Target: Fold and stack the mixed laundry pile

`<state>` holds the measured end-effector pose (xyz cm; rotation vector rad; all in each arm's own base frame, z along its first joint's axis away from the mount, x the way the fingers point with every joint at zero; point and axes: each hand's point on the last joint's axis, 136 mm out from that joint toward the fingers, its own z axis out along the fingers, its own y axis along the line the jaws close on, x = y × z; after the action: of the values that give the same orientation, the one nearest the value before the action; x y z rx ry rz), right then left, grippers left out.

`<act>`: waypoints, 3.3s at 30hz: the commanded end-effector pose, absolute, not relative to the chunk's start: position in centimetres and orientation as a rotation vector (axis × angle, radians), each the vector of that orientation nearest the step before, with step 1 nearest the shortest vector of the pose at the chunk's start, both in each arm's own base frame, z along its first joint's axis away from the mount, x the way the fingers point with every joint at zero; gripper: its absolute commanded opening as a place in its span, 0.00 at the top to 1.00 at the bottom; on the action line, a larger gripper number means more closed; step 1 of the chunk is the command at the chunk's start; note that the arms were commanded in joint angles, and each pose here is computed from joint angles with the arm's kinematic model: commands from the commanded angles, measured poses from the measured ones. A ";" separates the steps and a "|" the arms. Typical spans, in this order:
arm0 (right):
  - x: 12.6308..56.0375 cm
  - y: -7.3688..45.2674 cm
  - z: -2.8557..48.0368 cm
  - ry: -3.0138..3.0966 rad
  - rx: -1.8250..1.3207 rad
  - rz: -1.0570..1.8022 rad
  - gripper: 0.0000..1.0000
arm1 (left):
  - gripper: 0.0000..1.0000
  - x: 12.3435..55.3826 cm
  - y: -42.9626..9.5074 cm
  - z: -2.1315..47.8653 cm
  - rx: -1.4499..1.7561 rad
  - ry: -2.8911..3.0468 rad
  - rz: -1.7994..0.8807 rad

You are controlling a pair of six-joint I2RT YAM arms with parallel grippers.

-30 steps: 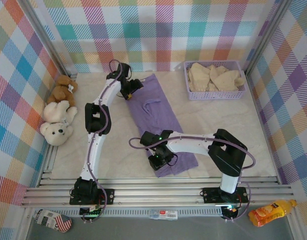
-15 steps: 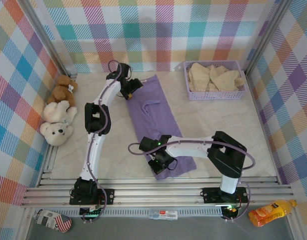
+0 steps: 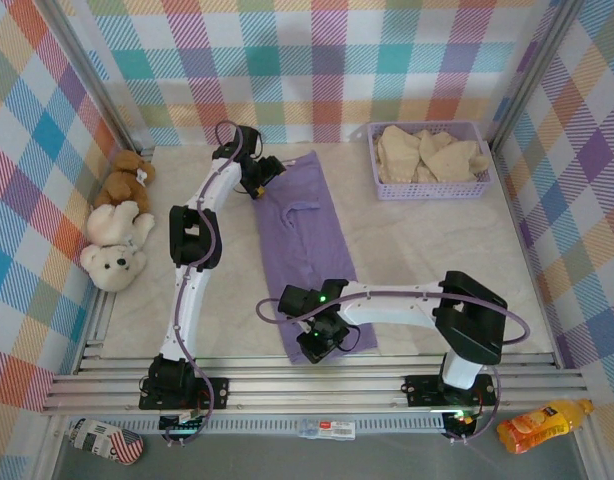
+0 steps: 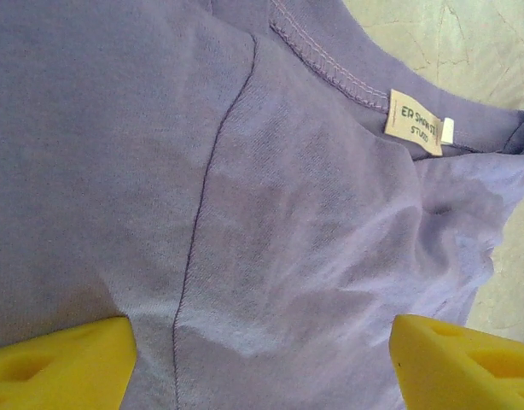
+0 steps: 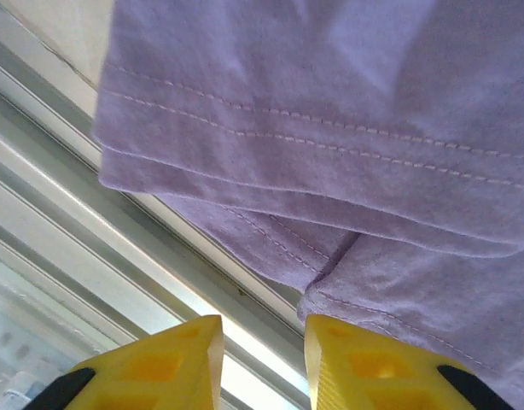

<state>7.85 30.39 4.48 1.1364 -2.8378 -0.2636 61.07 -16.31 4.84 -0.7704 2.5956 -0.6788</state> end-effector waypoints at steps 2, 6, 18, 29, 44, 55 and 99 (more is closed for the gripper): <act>7.4 30.5 5.5 -2.815 1.150 -0.275 0.63 | 0.21 58.7 -14.8 -1.2 -0.872 2.732 -0.580; 8.4 31.7 5.7 -2.836 1.216 -0.272 0.52 | 0.20 58.8 -14.9 -1.3 -0.875 2.731 -0.588; 11.5 36.4 2.4 -2.870 1.339 -0.208 0.56 | 0.20 58.7 -14.9 -1.5 -0.877 2.737 -0.599; 11.6 35.2 5.1 -2.931 1.306 -0.222 1.00 | 0.20 58.4 -14.8 -1.8 -0.887 2.747 -0.595; 8.2 35.6 4.3 -2.738 1.414 -0.327 0.92 | 0.21 60.9 -15.6 -1.1 -0.935 2.632 -0.686; 12.8 34.3 7.4 -2.898 1.201 -0.459 0.60 | 0.12 62.2 -16.0 1.7 -0.875 2.589 -0.734; 30.5 22.1 9.4 -3.353 -0.001 -0.404 0.01 | 0.67 54.2 -19.4 1.7 -0.803 2.721 -0.480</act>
<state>30.71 22.01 7.48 0.0380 -3.3404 -0.3281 53.96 -19.46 3.89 -0.7990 2.6660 -0.4935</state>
